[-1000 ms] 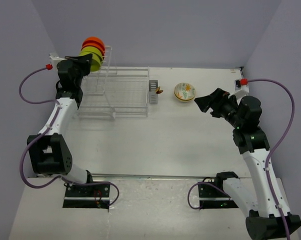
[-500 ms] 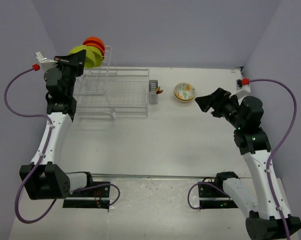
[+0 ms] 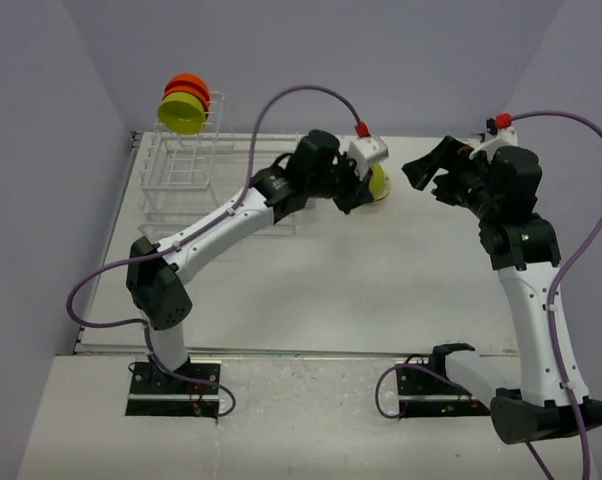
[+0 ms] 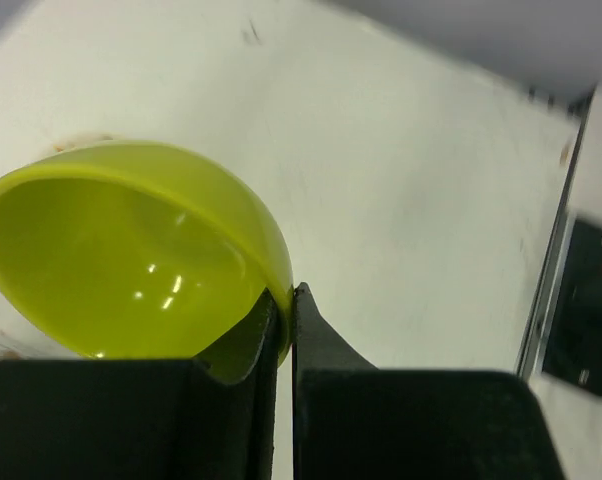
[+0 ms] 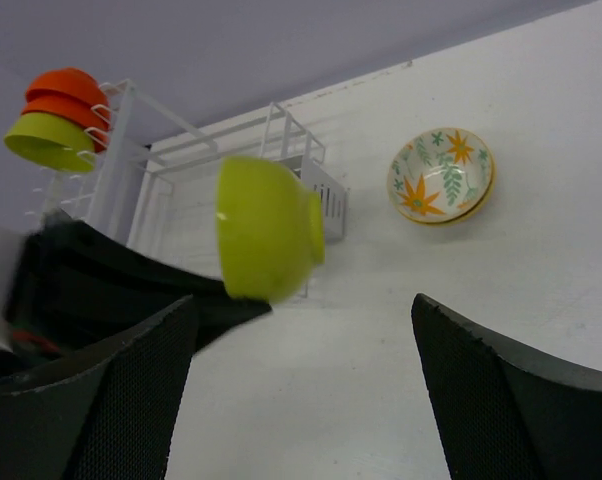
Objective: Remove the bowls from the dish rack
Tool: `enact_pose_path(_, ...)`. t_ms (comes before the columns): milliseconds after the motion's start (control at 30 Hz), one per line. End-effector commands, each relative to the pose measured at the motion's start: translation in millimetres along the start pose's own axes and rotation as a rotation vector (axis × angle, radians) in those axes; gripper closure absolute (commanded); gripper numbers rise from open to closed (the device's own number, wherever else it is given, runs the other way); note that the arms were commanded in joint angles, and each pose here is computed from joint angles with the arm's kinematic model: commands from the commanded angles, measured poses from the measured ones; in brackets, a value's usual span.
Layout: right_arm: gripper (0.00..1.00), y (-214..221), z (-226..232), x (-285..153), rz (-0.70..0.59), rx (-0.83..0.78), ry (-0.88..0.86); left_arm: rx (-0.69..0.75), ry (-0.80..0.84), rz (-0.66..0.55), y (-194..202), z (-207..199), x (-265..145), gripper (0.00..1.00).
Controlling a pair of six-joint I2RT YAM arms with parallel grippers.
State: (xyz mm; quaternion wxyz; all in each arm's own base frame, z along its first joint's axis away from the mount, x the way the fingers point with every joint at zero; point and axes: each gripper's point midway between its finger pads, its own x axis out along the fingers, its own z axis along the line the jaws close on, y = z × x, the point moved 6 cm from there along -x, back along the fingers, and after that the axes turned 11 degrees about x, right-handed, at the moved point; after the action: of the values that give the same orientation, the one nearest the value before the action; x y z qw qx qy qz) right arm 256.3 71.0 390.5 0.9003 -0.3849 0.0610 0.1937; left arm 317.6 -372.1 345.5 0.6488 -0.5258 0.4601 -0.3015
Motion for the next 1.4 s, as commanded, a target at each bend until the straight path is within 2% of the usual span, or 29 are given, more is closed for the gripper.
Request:
enact_pose_path(0,0.13,2,-17,-1,0.05,-0.052,0.134,0.364,0.152,0.145,40,-37,-1,1.0)
enact_pose_path(67,0.13,6,-26,7,0.082,-0.065,0.177,0.473,0.213,0.139,44,-63,3,1.0)
enact_pose_path(233,0.18,44,-50,32,0.344,-0.125,0.243,0.68,0.313,0.125,47,-91,2,1.0)
enact_pose_path(367,0.23,75,-50,43,0.474,-0.198,0.273,0.73,0.387,0.166,50,-98,4,1.0)
enact_pose_path(467,0.3,83,-51,42,0.493,-0.225,0.317,0.728,0.384,0.225,54,-95,7,1.0)
enact_pose_path(500,0.36,84,-52,42,0.491,-0.23,0.332,0.728,0.377,0.255,57,-92,5,1.0)
enact_pose_path(633,0.45,80,-57,40,0.461,-0.247,0.392,0.735,0.37,0.293,59,-90,4,1.0)
enact_pose_path(700,0.54,80,-57,39,0.456,-0.254,0.409,0.739,0.375,0.312,62,-89,3,1.0)
enact_pose_path(767,0.52,81,-59,39,0.459,-0.27,0.438,0.735,0.387,0.331,62,-90,1,1.0)
enact_pose_path(867,0.42,77,-57,41,0.445,-0.283,0.455,0.729,0.412,0.363,65,-90,4,1.0)
enact_pose_path(933,0.44,75,-56,40,0.432,-0.285,0.466,0.727,0.417,0.384,69,-89,7,1.0)
enact_pose_path(1000,0.55,75,-56,41,0.431,-0.288,0.464,0.726,0.411,0.4,72,-88,7,1.0)
enact_pose_path(1033,0.69,76,-58,42,0.438,-0.291,0.469,0.728,0.405,0.402,72,-87,7,1.0)
enact_pose_path(1133,0.84,82,-60,45,0.465,-0.292,0.46,0.734,0.397,0.389,68,-87,7,1.0)
enact_pose_path(1167,0.86,85,-61,47,0.479,-0.289,0.46,0.734,0.393,0.386,66,-86,7,1.0)
enact_pose_path(1233,0.85,88,-63,50,0.49,-0.286,0.458,0.74,0.385,0.375,62,-86,6,1.0)
enact_pose_path(1267,0.76,90,-64,51,0.5,-0.284,0.458,0.74,0.384,0.377,62,-86,6,1.0)
enact_pose_path(1367,0.73,90,-62,55,0.496,-0.279,0.442,0.744,0.374,0.38,62,-84,6,1.0)
